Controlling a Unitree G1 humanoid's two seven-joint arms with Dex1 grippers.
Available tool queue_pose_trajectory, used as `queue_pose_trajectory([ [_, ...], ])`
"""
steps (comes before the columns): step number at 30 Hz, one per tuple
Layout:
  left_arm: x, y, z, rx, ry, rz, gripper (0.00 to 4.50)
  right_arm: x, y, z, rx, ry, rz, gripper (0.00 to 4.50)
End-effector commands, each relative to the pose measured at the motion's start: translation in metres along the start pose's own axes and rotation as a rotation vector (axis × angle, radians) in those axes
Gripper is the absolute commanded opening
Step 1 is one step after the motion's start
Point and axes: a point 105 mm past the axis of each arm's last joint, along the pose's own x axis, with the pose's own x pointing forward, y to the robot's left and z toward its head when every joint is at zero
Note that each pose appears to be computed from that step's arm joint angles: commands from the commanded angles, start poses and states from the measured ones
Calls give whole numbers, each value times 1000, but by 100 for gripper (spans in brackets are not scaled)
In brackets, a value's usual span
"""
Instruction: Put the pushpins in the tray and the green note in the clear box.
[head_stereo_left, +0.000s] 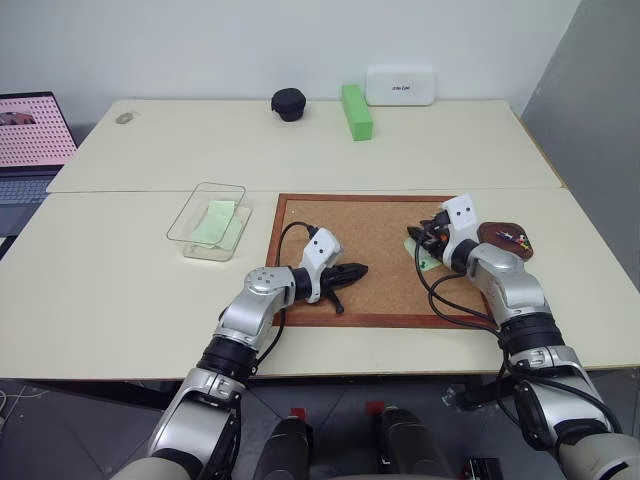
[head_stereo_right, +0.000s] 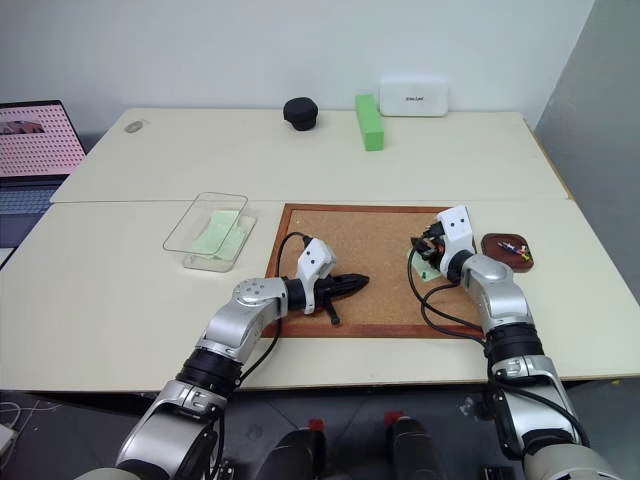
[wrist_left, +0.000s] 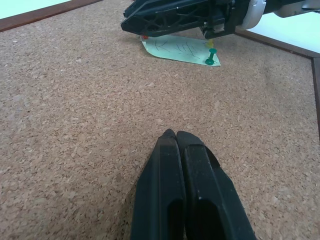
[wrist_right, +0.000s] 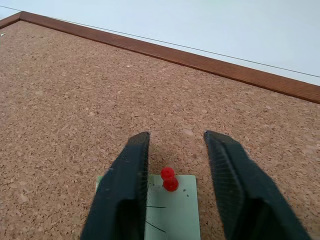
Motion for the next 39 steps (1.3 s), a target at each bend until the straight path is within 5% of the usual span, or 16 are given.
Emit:
queue_pose_trajectory([
  [1, -1, 2, 7, -7, -20, 10, 0, -2, -4, 1, -7, -4, -10, 79],
  [5, -1, 4, 9, -4, -19, 13, 0, -2, -3, -3, -4, 8, -4, 1],
  [11, -2, 6, 11, 2, -19, 14, 0, -4, -6, -7, -18, 25, -6, 1],
  [20, -1, 5, 12, 0, -21, 7, 0, -13, -3, 35, 26, -140, 9, 1],
  [39, 2, 0, -1, -21, 74, -47, 0, -24, -3, 37, -6, -145, 5, 1],
])
